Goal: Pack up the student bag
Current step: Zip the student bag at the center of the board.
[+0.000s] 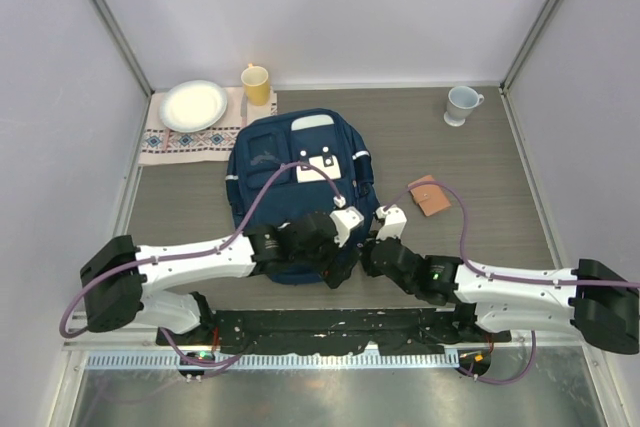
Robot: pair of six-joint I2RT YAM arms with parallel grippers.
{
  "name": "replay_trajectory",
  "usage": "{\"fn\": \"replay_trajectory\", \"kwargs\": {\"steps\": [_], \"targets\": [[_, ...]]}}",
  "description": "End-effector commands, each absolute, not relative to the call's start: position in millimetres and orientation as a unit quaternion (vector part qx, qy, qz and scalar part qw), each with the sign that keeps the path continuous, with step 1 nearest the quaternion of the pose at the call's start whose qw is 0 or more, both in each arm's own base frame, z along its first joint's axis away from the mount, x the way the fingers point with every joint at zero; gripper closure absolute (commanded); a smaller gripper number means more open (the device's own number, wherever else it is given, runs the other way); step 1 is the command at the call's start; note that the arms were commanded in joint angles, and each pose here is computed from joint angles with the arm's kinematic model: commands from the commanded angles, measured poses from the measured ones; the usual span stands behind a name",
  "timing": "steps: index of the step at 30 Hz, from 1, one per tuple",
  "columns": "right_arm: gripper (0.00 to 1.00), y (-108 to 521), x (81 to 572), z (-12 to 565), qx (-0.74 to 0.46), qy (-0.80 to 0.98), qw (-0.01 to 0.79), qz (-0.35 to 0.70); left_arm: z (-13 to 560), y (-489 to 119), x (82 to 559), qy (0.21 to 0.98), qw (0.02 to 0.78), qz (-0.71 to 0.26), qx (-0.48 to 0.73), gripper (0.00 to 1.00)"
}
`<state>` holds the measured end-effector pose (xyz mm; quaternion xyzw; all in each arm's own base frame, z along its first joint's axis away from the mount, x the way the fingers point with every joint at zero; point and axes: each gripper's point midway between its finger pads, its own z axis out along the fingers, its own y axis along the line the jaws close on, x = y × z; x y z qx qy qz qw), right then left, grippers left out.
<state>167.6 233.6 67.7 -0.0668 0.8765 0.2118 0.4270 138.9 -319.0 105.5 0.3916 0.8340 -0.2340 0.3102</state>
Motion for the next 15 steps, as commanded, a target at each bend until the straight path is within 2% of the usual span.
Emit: {"fn": "replay_trajectory", "kwargs": {"steps": [1,5,9,12,13,15], "targets": [[0.99,227,170,72,-0.058,0.873,0.436,0.209,114,-345,137,0.813,0.310,-0.279,0.406,0.04],[0.99,228,170,75,-0.061,0.872,0.438,0.212,100,-351,139,0.820,0.304,-0.280,0.396,0.06],[0.99,228,169,76,-0.063,0.871,0.438,0.214,103,-352,154,0.822,0.336,-0.265,0.376,0.09],[0.99,227,168,77,-0.063,0.869,0.440,0.219,107,-353,161,0.822,0.345,-0.265,0.368,0.25],[0.99,228,168,77,-0.063,0.868,0.441,0.220,107,-353,162,0.822,0.346,-0.263,0.367,0.38],[0.99,226,169,76,-0.061,0.868,0.442,0.219,102,-351,163,0.826,0.340,-0.257,0.369,0.54]]}}
